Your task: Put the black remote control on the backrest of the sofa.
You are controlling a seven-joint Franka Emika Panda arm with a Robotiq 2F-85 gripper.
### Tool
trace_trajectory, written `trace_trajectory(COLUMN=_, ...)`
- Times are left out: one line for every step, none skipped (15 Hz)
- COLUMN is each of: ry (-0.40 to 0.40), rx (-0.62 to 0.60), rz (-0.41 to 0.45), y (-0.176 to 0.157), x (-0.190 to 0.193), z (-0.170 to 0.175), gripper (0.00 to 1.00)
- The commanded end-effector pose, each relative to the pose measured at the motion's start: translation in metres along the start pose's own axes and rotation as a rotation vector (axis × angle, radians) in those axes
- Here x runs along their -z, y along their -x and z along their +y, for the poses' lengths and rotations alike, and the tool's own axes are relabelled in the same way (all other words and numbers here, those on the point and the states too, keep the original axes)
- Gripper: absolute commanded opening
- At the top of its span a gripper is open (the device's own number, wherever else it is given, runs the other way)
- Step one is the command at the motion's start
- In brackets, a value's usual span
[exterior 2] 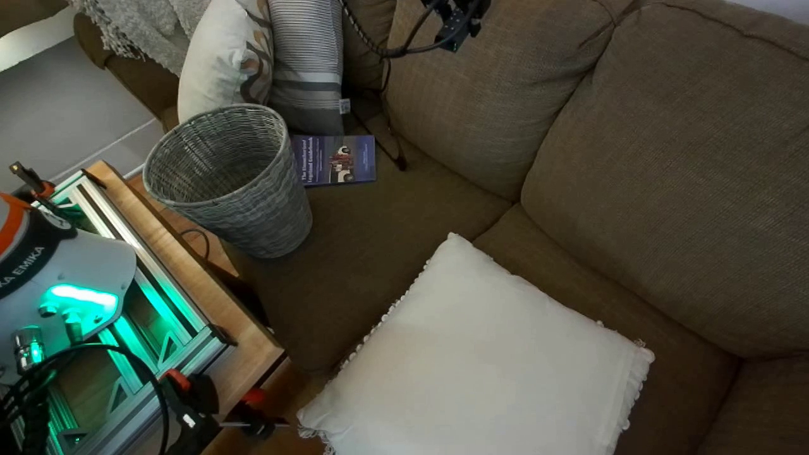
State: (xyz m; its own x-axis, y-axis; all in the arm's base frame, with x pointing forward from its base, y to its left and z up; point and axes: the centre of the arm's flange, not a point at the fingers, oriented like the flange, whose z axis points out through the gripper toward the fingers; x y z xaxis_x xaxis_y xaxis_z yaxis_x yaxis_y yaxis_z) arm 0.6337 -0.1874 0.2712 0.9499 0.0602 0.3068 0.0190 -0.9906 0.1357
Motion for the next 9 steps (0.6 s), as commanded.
trace_trajectory(ry=0.025, rx=-0.076, rz=-0.042, y=-0.073, x=-0.005, z=0.007, gripper=0.26)
trace_trajectory(ry=0.016, rx=-0.072, rz=-0.087, y=-0.091, x=-0.01, z=0.007, gripper=0.26)
trace_trajectory(ry=0.019, rx=-0.082, rz=-0.131, y=-0.108, x=-0.017, z=0.004, gripper=0.26)
trace_trajectory(ry=0.027, rx=-0.071, rz=-0.175, y=-0.123, x=-0.018, z=0.002, gripper=0.26)
trace_trajectory(ry=0.037, rx=-0.07, rz=-0.201, y=-0.131, x=-0.022, z=-0.001, gripper=0.26)
trace_trajectory(ry=0.039, rx=-0.077, rz=-0.202, y=-0.139, x=-0.025, z=-0.002, gripper=0.26)
trace_trajectory(ry=0.031, rx=-0.088, rz=-0.197, y=-0.148, x=-0.027, z=-0.002, gripper=0.26)
trace_trajectory(ry=0.016, rx=-0.067, rz=-0.182, y=-0.089, x=-0.002, z=-0.019, gripper=0.26)
trace_trajectory(ry=0.016, rx=-0.065, rz=-0.179, y=-0.094, x=-0.005, z=-0.02, gripper=0.51)
